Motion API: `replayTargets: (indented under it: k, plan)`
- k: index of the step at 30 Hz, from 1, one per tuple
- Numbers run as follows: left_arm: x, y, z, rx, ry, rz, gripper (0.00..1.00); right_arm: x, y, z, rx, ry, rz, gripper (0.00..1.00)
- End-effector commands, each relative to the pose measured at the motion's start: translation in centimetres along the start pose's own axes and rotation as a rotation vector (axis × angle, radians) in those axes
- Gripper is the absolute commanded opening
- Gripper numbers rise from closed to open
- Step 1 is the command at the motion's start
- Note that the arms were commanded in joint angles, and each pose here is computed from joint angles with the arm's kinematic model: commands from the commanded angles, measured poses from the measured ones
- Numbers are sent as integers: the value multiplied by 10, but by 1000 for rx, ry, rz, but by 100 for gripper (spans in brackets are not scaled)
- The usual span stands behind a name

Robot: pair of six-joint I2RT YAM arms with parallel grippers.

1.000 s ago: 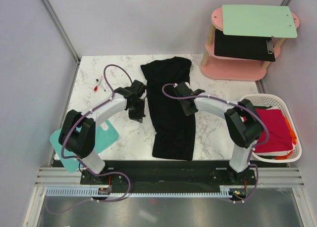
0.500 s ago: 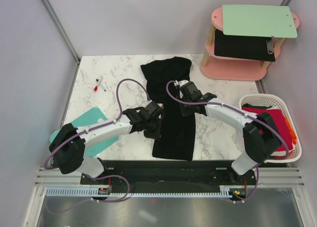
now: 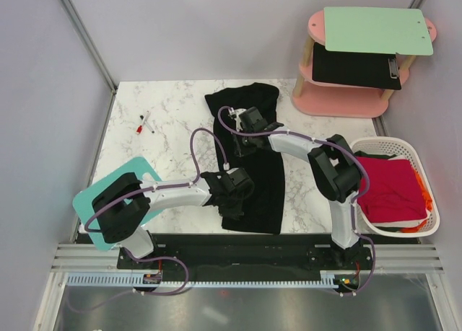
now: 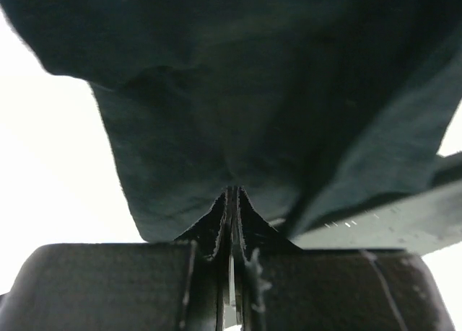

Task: Fold and stack the t-shirts
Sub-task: Rotate the tshirt 90 degrees

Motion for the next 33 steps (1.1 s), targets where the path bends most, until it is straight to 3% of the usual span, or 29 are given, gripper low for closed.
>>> replayTargets:
  k: [1, 8, 25, 33]
  plan:
    - [-13, -3, 9, 73, 76, -39, 2, -23, 18, 5, 2, 49, -33, 23]
    - [-20, -17, 26, 103, 149, -5, 2, -48, 21, -1, -10, 22, -1, 23]
    - [-24, -57, 23, 117, 173, 68, 2, -84, 35, -10, -3, 3, 44, 24]
    - [-10, -60, 42, 139, 270, 33, 2, -63, 51, -4, 27, 40, -15, 25]
Point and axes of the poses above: each gripper's point midway between its finger pads, its own x axis back along the fingers, its own z axis along the line the jaws close on, y = z × x, the point moved 9 cm from there along x, back along the fingers, and after that the axes turned 4 degrees about x, right-handed, at the moved point
